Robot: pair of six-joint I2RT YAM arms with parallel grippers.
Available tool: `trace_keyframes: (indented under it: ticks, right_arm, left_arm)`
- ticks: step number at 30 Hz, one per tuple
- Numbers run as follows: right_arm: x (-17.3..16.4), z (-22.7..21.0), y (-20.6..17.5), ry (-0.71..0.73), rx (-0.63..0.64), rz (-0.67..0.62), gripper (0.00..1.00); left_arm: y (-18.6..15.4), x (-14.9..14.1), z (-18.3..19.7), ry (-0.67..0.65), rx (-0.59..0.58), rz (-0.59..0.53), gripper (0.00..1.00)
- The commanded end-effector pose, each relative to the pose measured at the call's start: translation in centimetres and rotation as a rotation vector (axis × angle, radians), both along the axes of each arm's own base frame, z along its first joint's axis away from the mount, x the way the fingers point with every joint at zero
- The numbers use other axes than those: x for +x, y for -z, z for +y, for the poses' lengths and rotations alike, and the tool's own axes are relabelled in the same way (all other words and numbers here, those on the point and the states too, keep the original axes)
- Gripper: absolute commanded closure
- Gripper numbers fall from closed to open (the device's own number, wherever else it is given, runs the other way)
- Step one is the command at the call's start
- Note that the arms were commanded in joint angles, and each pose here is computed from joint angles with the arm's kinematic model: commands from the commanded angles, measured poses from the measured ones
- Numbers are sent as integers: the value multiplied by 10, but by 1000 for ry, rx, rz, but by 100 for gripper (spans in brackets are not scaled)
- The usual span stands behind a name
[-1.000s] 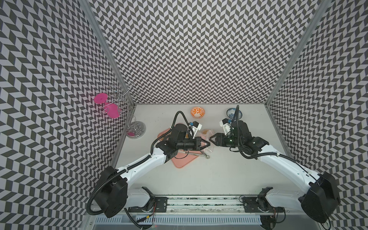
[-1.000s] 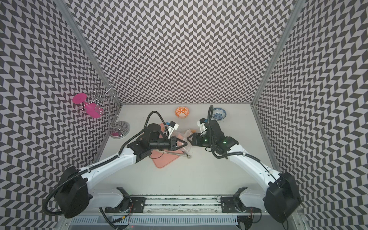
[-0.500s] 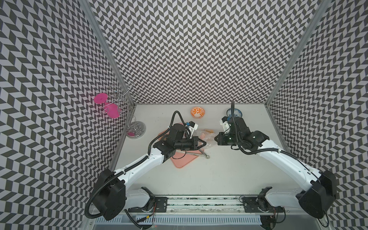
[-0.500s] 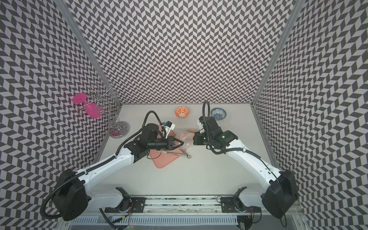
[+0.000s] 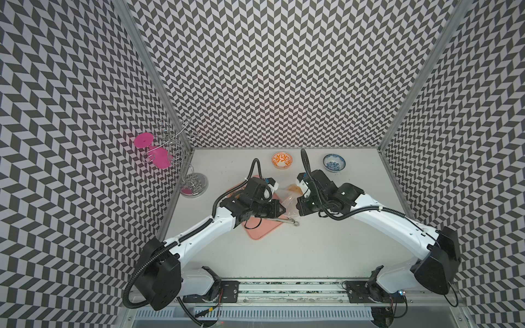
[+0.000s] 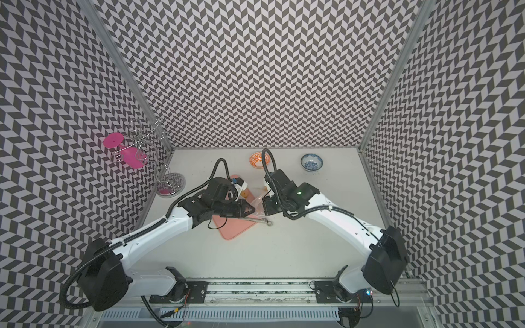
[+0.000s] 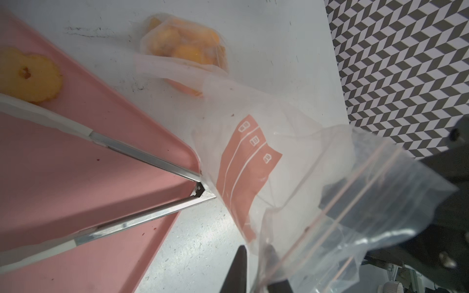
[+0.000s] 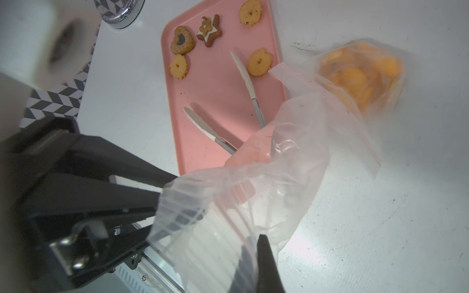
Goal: Put the cookies into a resealable bag to prevent moisture
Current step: Open the ziploc bag at the center of the board.
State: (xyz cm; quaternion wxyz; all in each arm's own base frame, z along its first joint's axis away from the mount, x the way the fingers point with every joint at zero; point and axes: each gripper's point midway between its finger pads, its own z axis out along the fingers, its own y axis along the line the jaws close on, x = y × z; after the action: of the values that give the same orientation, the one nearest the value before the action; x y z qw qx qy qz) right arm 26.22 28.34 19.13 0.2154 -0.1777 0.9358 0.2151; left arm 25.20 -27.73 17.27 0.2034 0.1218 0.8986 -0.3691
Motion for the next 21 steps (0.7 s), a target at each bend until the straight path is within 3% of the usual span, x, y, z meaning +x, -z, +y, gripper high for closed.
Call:
trace_keyframes:
  ticks: [1,9,16,21]
  right_arm:
    - [2,27,-19,-52,89,-11,100]
    - [-5,38,-11,-96,68,26,100]
    - [1,33,-9,-69,27,9,100]
    - [6,25,-5,-39,-19,-6,100]
  left_arm:
    - [-16,1,-3,23,11,-60,70]
    - [-36,27,-9,31,94,-151,56]
    - [-9,23,2,83,254,-94,62]
    - [-4,11,13,108,307,-59,70]
